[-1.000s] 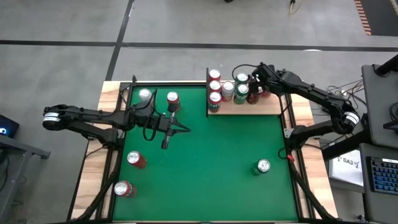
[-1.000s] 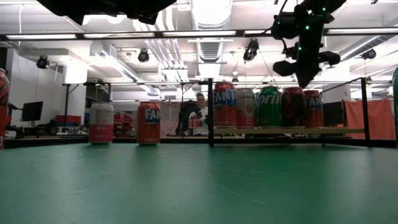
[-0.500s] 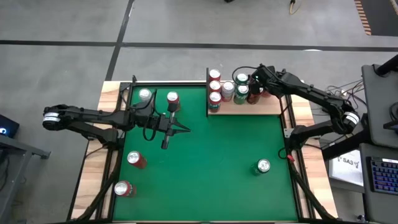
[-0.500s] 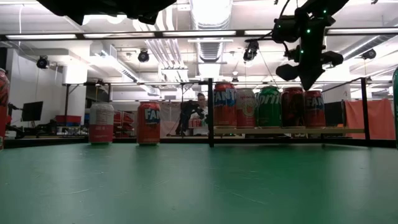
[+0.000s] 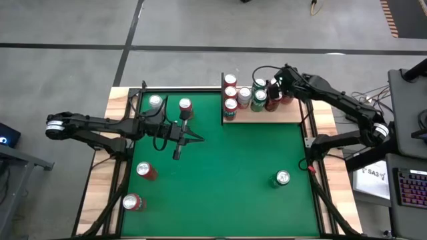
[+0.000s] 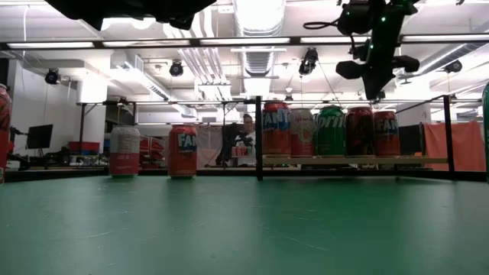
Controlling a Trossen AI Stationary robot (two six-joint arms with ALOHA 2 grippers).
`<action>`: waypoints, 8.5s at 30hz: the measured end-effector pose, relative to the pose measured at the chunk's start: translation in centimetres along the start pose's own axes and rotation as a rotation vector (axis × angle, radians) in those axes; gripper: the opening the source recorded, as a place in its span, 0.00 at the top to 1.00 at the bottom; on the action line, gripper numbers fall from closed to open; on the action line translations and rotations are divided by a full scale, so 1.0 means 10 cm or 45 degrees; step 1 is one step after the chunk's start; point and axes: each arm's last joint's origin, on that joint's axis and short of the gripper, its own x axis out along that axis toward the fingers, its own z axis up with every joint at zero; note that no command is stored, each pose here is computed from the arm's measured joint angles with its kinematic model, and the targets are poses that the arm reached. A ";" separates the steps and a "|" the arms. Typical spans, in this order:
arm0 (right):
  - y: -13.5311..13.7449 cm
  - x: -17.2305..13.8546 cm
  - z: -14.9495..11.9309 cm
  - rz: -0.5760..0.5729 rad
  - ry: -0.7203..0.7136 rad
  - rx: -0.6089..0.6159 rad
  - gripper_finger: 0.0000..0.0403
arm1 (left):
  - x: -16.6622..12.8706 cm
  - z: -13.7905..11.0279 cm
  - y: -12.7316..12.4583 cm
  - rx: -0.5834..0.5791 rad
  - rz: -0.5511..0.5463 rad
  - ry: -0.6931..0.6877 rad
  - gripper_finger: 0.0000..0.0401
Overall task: Place canned beverage on shelf
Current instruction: Put the red soda can on the shelf, then put the green soda can on the shelf aligned with the other green soda cans
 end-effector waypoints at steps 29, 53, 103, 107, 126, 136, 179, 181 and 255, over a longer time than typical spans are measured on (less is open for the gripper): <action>-0.03 0.24 -0.26 -0.142 0.035 0.003 0.97 | 0.00 0.00 0.00 -0.001 0.001 -0.002 1.00; 0.01 -0.21 -0.31 0.023 0.170 -0.034 0.97 | 0.00 0.00 0.00 -0.001 0.001 -0.002 1.00; -0.11 0.13 -0.40 -0.066 0.238 -0.036 0.97 | 0.00 0.01 0.00 -0.081 0.005 -0.014 1.00; -0.11 0.13 -0.40 -0.064 0.236 -0.035 0.97 | 0.00 0.01 0.00 -0.082 0.005 -0.015 1.00; -0.21 0.21 -0.30 -0.083 0.201 0.009 0.97 | -0.02 0.07 0.02 -0.067 0.024 -0.072 1.00; -0.21 0.22 -0.26 -0.079 0.151 0.091 0.97 | -0.04 0.09 0.02 -0.064 0.027 -0.084 1.00; 0.01 -0.55 -0.35 0.310 -0.315 0.092 0.97 | -0.05 0.14 0.02 -0.285 0.022 -0.129 1.00; 0.07 -0.67 -0.43 0.407 -0.340 0.032 0.97 | -0.05 0.15 -0.02 -0.339 -0.002 -0.131 1.00; 1.28 -1.72 -2.03 0.269 1.177 -0.808 0.83 | 0.28 0.15 -1.01 -0.726 -0.031 0.032 1.00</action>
